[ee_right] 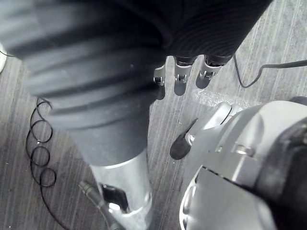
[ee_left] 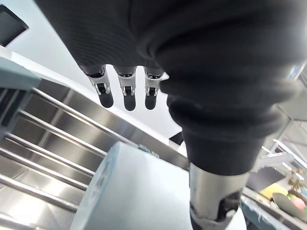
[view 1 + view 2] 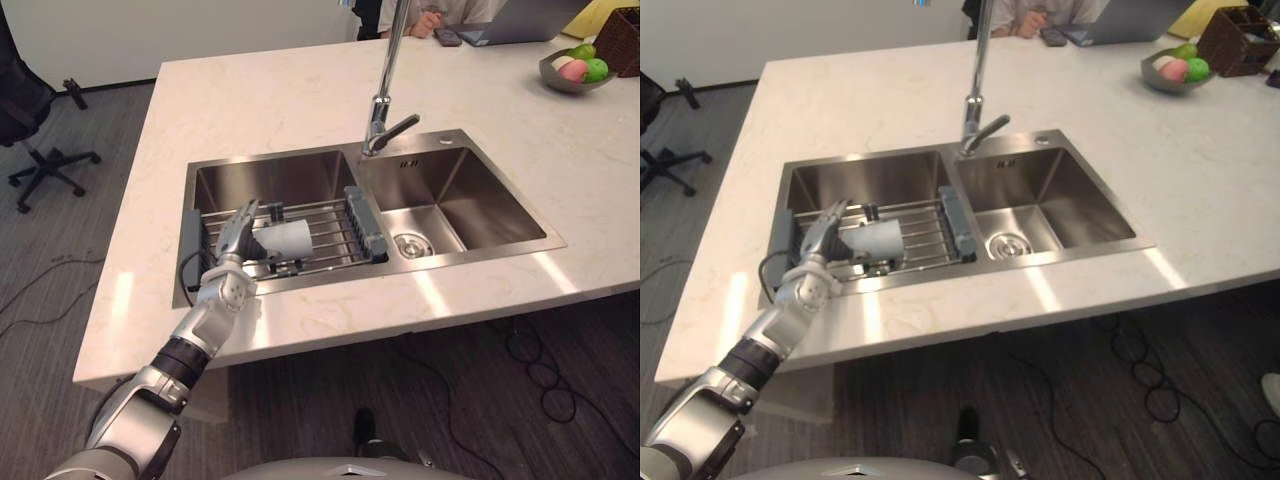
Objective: Walk over to the sink, pick up the cup, carry it to the dishwasher, place the cup inside the dishwasher, then close the dishwasher door
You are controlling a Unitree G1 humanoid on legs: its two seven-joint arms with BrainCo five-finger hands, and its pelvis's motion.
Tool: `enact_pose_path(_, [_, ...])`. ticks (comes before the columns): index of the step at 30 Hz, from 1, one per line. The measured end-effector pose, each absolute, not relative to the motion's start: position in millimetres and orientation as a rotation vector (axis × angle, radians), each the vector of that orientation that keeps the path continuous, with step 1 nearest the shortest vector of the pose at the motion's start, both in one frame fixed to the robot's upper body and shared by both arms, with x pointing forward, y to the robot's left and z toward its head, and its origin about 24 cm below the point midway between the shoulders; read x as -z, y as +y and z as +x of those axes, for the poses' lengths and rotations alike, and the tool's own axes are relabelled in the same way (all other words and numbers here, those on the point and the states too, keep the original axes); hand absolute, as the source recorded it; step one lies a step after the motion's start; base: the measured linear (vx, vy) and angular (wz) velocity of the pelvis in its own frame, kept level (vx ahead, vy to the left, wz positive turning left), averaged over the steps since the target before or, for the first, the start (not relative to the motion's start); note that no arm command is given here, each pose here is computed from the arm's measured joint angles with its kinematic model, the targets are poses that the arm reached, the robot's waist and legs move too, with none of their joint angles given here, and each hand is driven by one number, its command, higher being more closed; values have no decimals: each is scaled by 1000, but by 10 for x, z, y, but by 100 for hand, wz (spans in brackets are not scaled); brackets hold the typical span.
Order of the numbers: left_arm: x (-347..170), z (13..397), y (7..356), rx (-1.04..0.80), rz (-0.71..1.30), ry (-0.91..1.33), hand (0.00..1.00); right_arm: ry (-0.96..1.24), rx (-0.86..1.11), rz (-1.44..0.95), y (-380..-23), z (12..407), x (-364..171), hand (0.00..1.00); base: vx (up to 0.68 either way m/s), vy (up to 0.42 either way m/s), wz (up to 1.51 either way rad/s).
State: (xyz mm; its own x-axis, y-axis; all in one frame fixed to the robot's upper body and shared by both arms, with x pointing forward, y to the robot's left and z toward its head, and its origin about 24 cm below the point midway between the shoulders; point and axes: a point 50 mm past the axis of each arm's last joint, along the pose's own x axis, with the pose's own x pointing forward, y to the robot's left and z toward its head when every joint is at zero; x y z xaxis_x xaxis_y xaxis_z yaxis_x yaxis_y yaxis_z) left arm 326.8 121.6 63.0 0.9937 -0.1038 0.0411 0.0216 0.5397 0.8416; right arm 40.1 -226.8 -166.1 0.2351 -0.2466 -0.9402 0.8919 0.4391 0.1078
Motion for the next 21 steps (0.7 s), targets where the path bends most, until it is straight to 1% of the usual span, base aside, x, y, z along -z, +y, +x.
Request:
enact_pose_path(5, [-659, 3239, 1075, 132, 1032, -133, 0, 1034, 905, 781, -2268, 410, 1661, 0, 0, 0, 0])
enact_pose_path(8, [-681, 3238, 1033, 124, 1085, -169, 0, 1035, 911, 786, -2266, 404, 1663, 0, 0, 0, 0])
enact_pose_path(14, [-745, 3234, 992, 13, 1219, -245, 0, 1026, 886, 760, -2248, 435, 1660, 0, -39, -14, 0])
enact_pose_path(21, [-760, 3248, 1029, -57, 1276, -217, 0, 1020, 866, 725, -2244, 448, 1652, 0, -25, -18, -4])
